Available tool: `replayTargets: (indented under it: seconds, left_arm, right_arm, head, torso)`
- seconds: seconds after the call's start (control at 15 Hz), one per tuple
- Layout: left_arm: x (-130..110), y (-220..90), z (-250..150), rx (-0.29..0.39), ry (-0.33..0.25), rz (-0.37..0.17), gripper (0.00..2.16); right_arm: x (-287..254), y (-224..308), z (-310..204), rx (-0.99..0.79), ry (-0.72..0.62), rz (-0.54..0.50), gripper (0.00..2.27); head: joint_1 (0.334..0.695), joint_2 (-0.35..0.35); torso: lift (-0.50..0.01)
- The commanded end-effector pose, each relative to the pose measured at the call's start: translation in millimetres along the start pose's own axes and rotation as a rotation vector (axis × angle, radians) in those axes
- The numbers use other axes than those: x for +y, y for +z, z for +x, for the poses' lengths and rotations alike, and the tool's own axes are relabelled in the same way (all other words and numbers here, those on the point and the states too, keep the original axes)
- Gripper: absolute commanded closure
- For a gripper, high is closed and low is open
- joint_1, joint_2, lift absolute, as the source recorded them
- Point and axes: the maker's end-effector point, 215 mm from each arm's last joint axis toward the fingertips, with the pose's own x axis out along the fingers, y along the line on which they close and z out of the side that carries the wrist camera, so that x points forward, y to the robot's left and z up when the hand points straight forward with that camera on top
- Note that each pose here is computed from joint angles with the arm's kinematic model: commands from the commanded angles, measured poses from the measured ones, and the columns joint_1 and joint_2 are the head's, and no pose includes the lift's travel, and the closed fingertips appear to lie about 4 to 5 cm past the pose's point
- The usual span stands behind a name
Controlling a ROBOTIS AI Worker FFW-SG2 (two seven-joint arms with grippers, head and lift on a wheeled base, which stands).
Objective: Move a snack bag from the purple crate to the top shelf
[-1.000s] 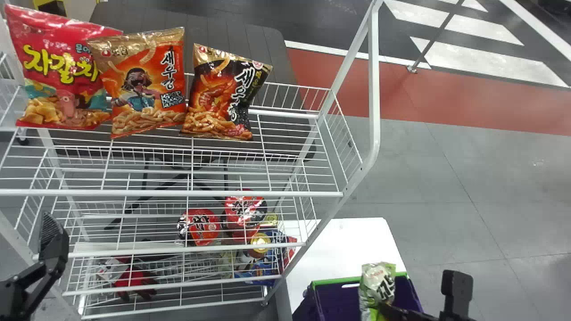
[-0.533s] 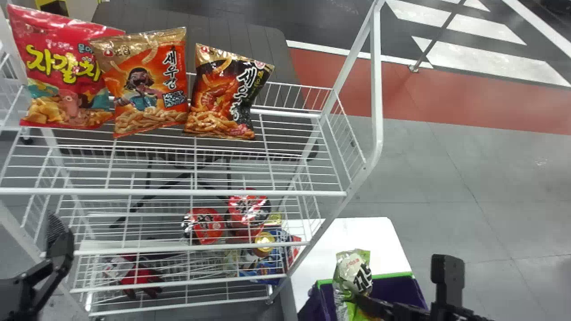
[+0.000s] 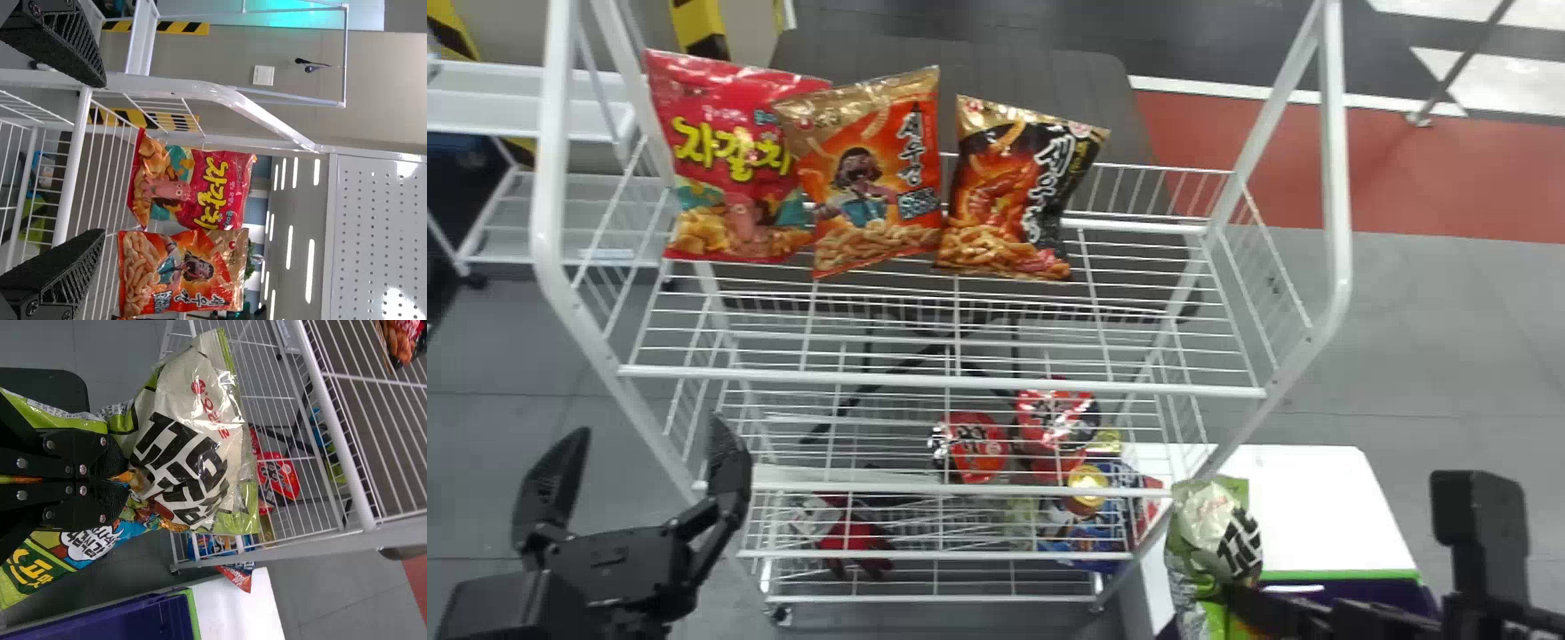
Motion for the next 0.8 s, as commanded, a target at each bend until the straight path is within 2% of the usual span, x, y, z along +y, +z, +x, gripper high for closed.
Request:
replayTargets:
  seconds: [0.0,0.27,0.73]
  left_arm:
    - [0.9,0.1,0.1,0.000,0.001,0.001,0.00]
    - [0.4,1.8,-0.1,-0.006,-0.003,0.002,0.00]
    - [3.2,6.0,-2.9,-0.017,0.002,0.000,0.00]
  right_arm:
    - [21.8,40.2,-15.0,-0.084,0.011,-0.054,2.01]
    - [65.1,144.8,-54.1,-0.328,0.049,-0.154,2.01]
    - [118.1,198.8,-74.3,-0.459,0.072,-0.248,2.00]
  head:
    - [0.695,-0.084]
    - [0.695,-0.059]
    - [0.695,-0.007]
  torso:
    - [0.000]
    - [0.000]
    - [0.000]
